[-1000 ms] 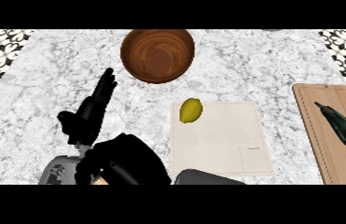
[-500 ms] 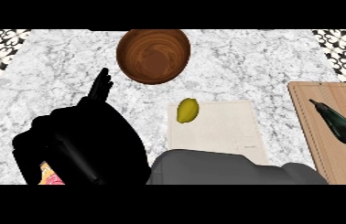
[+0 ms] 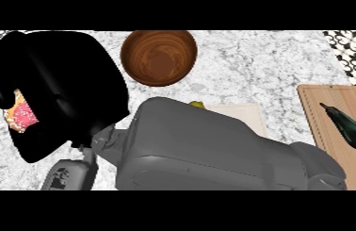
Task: Pick the cupcake from the placemat and place it in the bowl
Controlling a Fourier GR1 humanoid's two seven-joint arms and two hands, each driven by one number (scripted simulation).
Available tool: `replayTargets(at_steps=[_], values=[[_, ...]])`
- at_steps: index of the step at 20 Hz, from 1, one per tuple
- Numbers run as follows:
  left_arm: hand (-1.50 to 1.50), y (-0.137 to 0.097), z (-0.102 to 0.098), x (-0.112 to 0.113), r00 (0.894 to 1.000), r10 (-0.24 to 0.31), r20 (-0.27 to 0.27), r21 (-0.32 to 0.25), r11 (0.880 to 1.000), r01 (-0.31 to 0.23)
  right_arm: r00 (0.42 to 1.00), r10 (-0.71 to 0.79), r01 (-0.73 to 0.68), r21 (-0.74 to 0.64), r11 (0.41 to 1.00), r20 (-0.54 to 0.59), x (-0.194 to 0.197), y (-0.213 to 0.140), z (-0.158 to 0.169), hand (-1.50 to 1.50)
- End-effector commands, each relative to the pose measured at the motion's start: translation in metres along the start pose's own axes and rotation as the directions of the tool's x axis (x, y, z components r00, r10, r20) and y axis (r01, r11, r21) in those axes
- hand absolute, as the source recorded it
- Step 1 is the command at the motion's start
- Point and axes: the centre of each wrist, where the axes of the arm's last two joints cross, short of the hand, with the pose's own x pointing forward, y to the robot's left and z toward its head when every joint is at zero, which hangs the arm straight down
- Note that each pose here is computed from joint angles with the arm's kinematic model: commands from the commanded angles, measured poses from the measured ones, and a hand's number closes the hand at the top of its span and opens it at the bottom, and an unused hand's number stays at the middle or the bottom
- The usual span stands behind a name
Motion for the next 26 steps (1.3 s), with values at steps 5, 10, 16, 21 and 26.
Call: replayTargets(at_steps=[5,10,16,21,26], values=[[0.00,0.003,0.000,0.000,1.000,-0.017,-0.001,0.005,1.000,0.017,0.977,0.188,-0.193,-0.035,0.981,-0.103,-0.017,-0.013,-0.051,1.50],[0.00,0.007,0.004,-0.002,1.000,-0.010,0.005,-0.005,1.000,0.010,0.926,0.354,-0.359,-0.015,0.933,-0.133,-0.067,-0.005,-0.060,1.50],[0.00,-0.009,0.007,0.003,1.000,-0.010,0.014,-0.016,1.000,0.010,0.891,0.404,-0.414,-0.001,0.910,-0.207,-0.147,-0.012,-0.057,1.50],[0.00,-0.006,-0.006,0.019,0.999,-0.010,0.032,-0.031,0.999,0.011,0.861,0.448,-0.468,-0.029,0.883,-0.240,-0.175,-0.032,-0.064,1.50],[0.00,-0.010,-0.001,0.010,1.000,0.007,0.021,-0.051,0.999,-0.006,0.849,0.443,-0.459,0.015,0.889,-0.290,-0.226,-0.029,-0.038,1.50]])
